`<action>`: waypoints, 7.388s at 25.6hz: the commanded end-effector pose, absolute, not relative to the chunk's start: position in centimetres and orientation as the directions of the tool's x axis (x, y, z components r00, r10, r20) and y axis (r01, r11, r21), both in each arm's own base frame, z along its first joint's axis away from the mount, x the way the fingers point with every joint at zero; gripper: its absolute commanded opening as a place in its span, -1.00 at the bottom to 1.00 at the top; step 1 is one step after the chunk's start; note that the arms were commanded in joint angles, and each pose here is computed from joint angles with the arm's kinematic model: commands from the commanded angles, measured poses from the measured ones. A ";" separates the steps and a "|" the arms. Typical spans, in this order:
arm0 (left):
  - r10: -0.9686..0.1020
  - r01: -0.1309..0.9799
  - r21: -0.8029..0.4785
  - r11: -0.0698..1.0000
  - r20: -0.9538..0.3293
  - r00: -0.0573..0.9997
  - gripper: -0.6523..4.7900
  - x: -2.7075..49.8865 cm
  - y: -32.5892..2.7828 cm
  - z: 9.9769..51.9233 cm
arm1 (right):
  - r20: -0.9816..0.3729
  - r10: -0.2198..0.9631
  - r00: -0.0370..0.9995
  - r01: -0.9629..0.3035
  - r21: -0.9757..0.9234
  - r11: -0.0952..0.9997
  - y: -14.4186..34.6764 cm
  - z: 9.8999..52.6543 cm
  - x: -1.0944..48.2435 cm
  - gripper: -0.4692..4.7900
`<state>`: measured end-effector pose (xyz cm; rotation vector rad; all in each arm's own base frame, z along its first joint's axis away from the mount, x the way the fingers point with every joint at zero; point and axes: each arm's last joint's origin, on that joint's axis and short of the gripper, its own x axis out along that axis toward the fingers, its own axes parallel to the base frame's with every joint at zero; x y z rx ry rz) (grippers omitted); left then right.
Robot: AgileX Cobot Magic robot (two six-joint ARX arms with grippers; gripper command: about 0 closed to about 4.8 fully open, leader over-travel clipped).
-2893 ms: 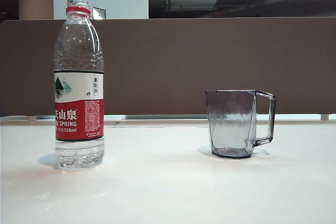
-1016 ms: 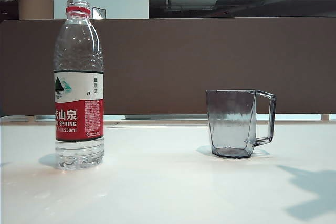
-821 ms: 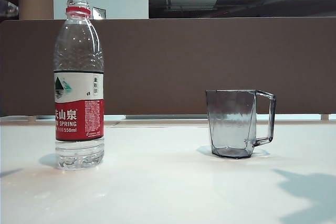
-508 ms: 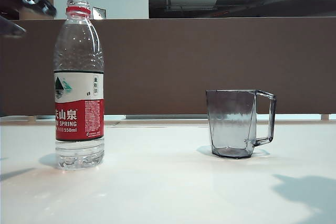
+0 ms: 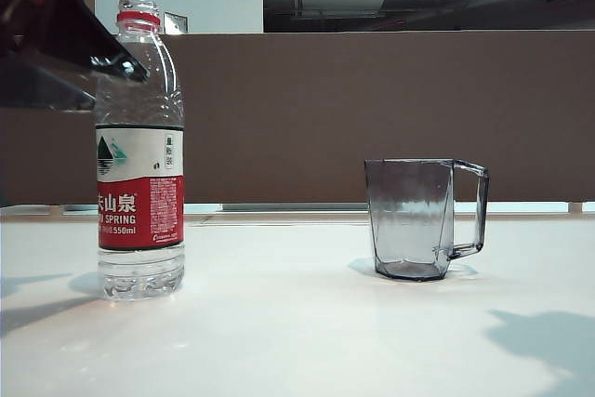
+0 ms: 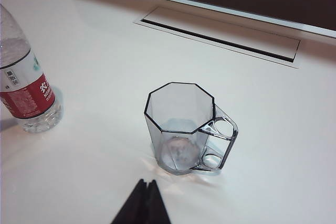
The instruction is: Pick up the mineral water bottle with the left hand on the table and pour water into the mug until it's half full.
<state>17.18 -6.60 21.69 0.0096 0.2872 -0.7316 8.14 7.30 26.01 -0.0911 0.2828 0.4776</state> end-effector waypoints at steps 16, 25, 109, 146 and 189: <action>-0.737 0.741 -0.072 0.668 -0.201 0.645 1.00 20.8 -8.0 19.5 | -0.269 0.431 0.862 -0.451 -0.015 0.893 7.3 26.4 8.2 -0.83; -0.755 0.757 -0.072 0.649 -0.182 0.630 1.00 21.6 -8.3 18.7 | -0.308 0.421 0.853 -0.451 -0.030 0.892 7.2 26.0 8.1 -0.83; -0.573 0.600 0.075 0.797 -0.223 0.789 0.23 25.3 -14.5 23.7 | -0.313 0.421 0.852 -0.452 -0.032 0.892 7.1 25.9 8.1 -0.83; -0.394 0.562 0.565 0.604 -0.402 0.827 0.23 28.3 -26.5 22.8 | -0.305 0.423 0.853 -0.452 -0.028 0.891 7.2 26.0 8.1 -0.83; -0.248 0.387 0.882 0.268 -0.325 0.913 0.23 28.2 -28.0 22.0 | -0.305 0.425 0.852 -0.454 -0.028 0.890 7.2 26.0 8.1 -0.83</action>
